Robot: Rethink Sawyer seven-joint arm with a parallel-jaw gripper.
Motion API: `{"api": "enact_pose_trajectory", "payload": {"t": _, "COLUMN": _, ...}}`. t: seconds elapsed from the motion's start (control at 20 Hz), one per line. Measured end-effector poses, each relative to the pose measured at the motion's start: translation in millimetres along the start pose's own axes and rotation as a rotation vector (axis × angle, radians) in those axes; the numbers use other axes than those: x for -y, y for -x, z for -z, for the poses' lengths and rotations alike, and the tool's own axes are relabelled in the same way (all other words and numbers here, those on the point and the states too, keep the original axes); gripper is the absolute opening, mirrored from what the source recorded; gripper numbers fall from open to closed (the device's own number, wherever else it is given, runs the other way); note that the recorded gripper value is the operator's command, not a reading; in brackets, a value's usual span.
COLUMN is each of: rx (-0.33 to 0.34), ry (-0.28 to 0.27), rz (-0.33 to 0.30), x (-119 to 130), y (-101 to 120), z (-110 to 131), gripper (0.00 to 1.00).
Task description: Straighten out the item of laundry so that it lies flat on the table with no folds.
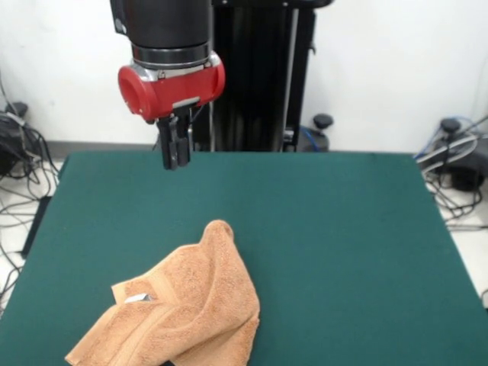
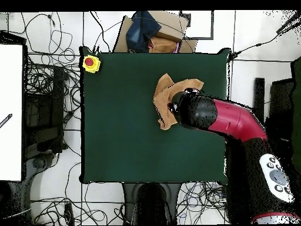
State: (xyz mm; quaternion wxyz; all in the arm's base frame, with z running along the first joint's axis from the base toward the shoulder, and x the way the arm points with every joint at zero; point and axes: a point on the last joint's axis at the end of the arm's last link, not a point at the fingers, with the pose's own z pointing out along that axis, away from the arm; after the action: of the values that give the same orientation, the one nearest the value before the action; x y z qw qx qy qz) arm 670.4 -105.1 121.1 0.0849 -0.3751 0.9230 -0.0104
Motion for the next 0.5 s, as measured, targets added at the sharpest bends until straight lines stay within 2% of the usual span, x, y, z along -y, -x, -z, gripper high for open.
{"api": "enact_pose_trajectory", "payload": {"t": 0.5, "rx": -0.013, "ry": -0.023, "rz": 0.022, "x": -17, "y": 3, "z": -17, "gripper": 0.00}}
